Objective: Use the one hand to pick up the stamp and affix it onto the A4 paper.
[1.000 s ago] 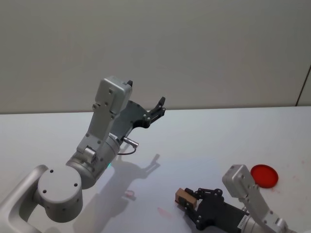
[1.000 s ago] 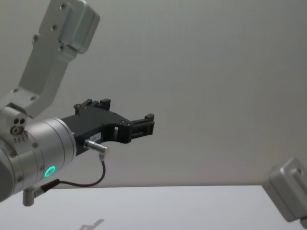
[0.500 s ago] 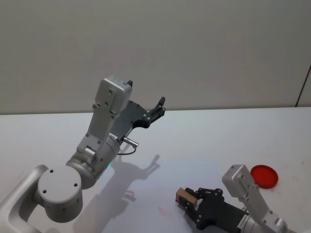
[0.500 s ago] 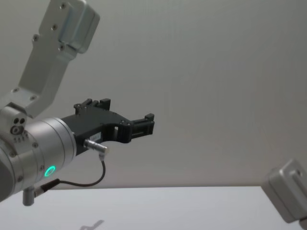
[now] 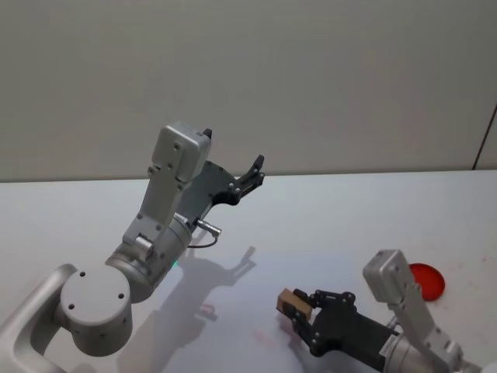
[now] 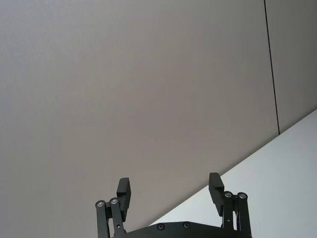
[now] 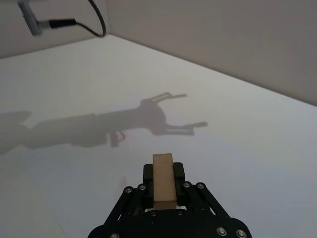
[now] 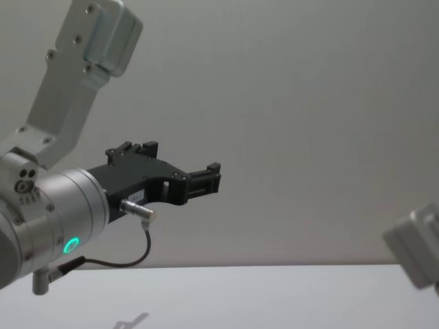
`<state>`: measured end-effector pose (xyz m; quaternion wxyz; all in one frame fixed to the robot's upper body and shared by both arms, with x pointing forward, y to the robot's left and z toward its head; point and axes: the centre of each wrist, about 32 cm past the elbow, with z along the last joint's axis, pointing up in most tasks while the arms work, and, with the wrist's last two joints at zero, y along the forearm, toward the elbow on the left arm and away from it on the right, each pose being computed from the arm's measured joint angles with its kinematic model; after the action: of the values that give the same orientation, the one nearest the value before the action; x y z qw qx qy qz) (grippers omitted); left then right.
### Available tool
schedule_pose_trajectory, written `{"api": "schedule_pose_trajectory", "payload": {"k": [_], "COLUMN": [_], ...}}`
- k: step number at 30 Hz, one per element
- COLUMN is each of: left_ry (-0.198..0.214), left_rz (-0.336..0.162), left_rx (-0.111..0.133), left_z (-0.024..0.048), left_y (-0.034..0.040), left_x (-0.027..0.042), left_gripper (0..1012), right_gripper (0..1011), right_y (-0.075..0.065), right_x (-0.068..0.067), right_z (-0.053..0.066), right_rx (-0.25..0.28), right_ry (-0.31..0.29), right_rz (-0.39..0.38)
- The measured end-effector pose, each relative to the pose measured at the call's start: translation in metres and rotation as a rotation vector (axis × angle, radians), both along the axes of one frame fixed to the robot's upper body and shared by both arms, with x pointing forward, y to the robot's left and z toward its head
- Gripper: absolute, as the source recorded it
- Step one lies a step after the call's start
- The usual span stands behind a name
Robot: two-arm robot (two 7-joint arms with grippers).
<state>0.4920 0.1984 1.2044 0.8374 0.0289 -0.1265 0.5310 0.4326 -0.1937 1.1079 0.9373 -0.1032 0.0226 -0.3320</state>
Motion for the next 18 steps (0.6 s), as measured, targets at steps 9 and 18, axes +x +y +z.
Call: {"api": "schedule_pose_trajectory", "payload": {"k": [9, 18], "left_ry": [0.000, 0.000], "left_rz": [0.000, 0.000], "left_rx": [0.000, 0.000], "left_z": [0.0000, 0.0000], "left_y": [0.0000, 0.0000], "left_x": [0.0000, 0.0000], "left_gripper": [1001, 1001], "right_gripper": [220, 219], "right_y": [0.003, -0.002], "right_x": [0.000, -0.001], "right_z": [0.022, 0.034], "right_rx": [0.086, 0.124], "right_ry": [-0.027, -0.050], "right_rz": [0.005, -0.007]}}
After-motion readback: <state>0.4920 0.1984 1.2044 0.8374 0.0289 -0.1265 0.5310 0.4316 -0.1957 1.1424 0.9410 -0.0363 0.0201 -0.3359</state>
